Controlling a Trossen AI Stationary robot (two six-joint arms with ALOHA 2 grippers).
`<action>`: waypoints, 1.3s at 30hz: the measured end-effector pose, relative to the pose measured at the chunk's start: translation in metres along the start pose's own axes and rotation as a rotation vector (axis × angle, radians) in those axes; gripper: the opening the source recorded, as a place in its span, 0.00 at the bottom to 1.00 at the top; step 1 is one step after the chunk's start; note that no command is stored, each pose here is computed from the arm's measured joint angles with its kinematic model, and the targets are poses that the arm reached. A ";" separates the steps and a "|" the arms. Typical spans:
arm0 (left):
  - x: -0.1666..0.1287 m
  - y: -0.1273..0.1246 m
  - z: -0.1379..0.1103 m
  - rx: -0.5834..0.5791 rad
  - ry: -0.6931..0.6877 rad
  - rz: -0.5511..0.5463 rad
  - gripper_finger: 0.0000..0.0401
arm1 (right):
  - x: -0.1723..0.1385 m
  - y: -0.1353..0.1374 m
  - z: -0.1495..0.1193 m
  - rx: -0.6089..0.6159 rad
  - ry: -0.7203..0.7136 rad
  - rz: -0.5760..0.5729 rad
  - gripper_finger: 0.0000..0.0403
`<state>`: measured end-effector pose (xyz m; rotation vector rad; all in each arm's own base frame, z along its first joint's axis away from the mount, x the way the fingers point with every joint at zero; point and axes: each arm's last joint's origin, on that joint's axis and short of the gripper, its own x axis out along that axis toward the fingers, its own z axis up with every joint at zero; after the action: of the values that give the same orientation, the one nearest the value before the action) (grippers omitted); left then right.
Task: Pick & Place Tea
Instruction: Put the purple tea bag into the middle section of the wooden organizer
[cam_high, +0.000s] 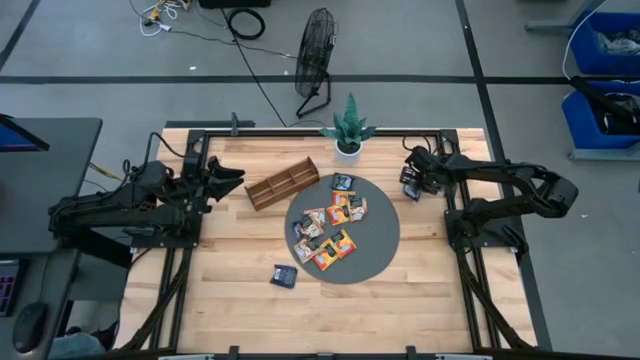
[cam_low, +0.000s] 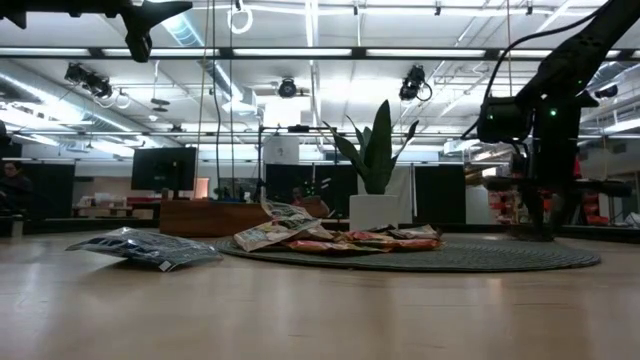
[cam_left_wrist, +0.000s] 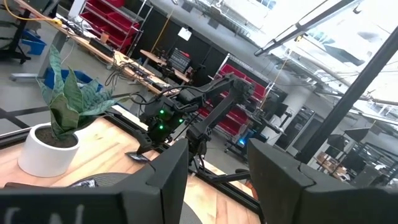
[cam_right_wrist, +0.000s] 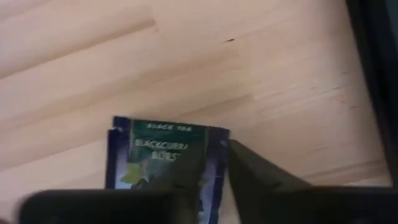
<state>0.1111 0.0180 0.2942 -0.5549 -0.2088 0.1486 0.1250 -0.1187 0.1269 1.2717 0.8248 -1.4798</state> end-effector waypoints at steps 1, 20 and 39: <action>0.000 0.000 0.000 0.000 0.000 0.000 0.43 | 0.000 0.001 0.000 -0.011 -0.003 0.004 0.07; 0.000 0.000 0.000 0.002 0.003 0.009 0.43 | -0.065 0.044 0.011 -0.338 -0.087 0.201 0.00; 0.000 0.001 0.000 -0.017 0.001 0.010 0.43 | -0.154 0.094 -0.043 -0.685 -0.097 0.553 0.00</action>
<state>0.1112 0.0182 0.2936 -0.5728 -0.2066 0.1561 0.2234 -0.0694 0.2763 0.8018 0.7429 -0.7122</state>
